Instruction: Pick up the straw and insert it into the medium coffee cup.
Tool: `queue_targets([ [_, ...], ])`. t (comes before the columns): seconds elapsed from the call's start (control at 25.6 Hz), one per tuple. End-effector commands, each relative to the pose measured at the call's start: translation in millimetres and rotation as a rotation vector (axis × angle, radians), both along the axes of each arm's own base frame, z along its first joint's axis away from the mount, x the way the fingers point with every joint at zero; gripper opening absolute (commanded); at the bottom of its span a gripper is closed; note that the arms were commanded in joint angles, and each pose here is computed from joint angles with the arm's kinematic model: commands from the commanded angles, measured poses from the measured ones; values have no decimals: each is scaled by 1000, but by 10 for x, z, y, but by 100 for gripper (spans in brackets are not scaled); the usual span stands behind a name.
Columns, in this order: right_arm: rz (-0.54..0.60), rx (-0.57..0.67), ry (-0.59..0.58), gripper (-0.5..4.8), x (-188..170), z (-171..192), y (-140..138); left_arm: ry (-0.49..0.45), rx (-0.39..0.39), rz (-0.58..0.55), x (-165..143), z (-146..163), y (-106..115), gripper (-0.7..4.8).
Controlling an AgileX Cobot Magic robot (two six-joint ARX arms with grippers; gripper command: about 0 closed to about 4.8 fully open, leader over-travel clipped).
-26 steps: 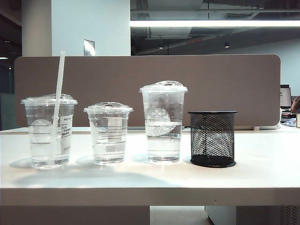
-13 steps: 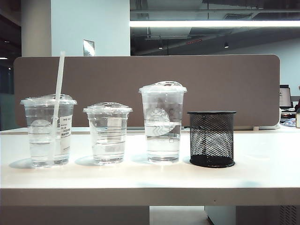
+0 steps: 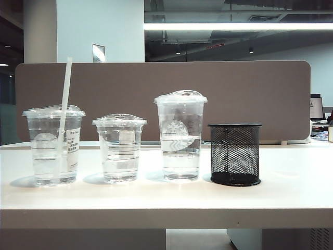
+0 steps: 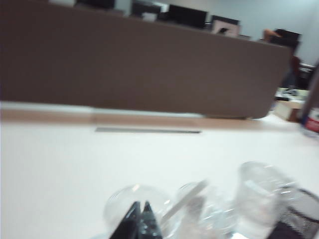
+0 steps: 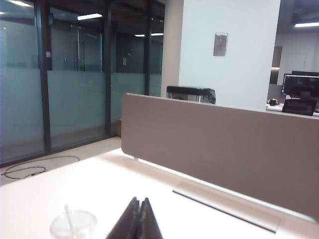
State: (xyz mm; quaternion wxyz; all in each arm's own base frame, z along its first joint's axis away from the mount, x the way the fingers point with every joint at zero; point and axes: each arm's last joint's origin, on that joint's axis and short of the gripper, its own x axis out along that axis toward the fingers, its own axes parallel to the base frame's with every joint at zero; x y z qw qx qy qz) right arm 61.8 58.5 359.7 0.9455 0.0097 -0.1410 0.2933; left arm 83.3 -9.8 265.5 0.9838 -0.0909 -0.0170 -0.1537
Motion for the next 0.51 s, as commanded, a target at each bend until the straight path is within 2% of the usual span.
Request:
queue_targets([
  [0.04, -46, 5, 20, -9, -19, -212, -41, -8, -29, 16, 109, -235, 2, -4],
  [0.12, -47, -20, 42, -9, -17, -368, -39, 29, -41, 15, 155, -409, 1, -4],
  [0.27, -33, -59, 71, -9, -5, -676, -18, 138, -148, 14, 201, -668, -1, -4],
  [0.39, 3, -77, 106, -9, 9, -912, 14, 177, -154, 39, 218, -805, 5, -4],
  [0.51, 34, -89, 187, -9, 43, -1300, 61, 221, -152, 50, 229, -947, 7, -4],
])
